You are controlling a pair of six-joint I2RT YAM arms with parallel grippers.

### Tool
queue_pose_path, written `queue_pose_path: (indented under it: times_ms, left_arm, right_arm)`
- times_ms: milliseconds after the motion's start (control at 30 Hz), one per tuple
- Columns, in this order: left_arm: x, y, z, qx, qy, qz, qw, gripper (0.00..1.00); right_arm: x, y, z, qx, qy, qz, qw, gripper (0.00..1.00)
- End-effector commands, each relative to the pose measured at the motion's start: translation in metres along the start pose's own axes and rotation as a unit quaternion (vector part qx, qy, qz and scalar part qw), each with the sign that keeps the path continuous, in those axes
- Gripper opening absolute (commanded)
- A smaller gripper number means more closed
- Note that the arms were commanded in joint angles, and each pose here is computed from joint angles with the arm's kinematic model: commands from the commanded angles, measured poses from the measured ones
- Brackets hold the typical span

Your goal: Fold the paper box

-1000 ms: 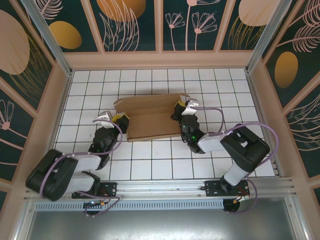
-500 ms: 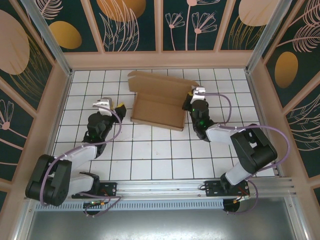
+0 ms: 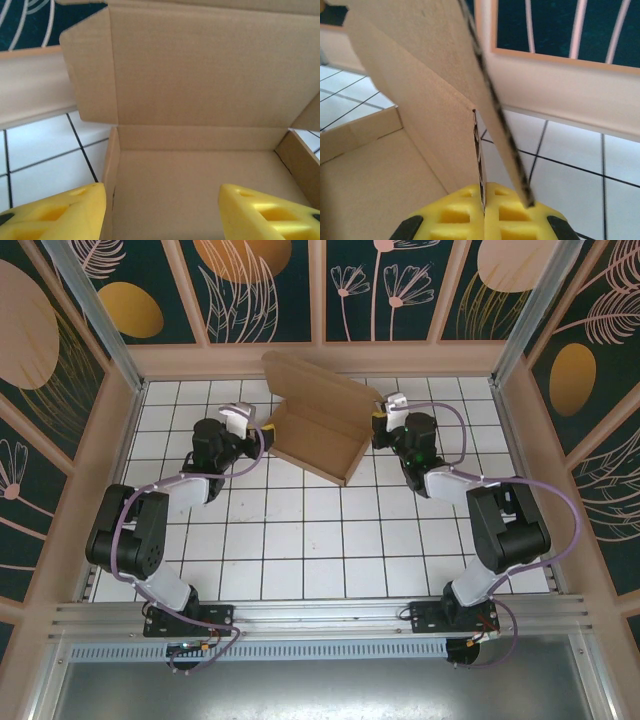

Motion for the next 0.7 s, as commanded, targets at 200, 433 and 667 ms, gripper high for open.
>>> queue_pose_path:
  times_ms: [200, 433, 667]
  left_arm:
    - [0.040, 0.052, 0.006, 0.089, -0.053, -0.027, 0.994, 0.58]
    - [0.047, 0.079, 0.033, 0.180, -0.141, -0.013, 0.973, 0.52]
    - [0.053, 0.082, 0.063, 0.229, -0.196, -0.050, 0.952, 0.53]
  right_arm:
    - [0.009, 0.011, 0.005, 0.025, -0.014, -0.064, 0.998, 0.00]
    - [0.004, 0.012, 0.001, 0.029, -0.006, -0.088, 0.996, 0.00]
    - [0.008, 0.016, 0.000, 0.047, 0.004, -0.121, 0.991, 0.00]
Point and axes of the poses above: each hand's point on the last joint's axis, 136 mm out from that joint toward the fingers, its own y axis out along the fingers, its own x axis along the line the jaws close on, z = x × y, the point moved 8 cm from there along -y, back along the fingers
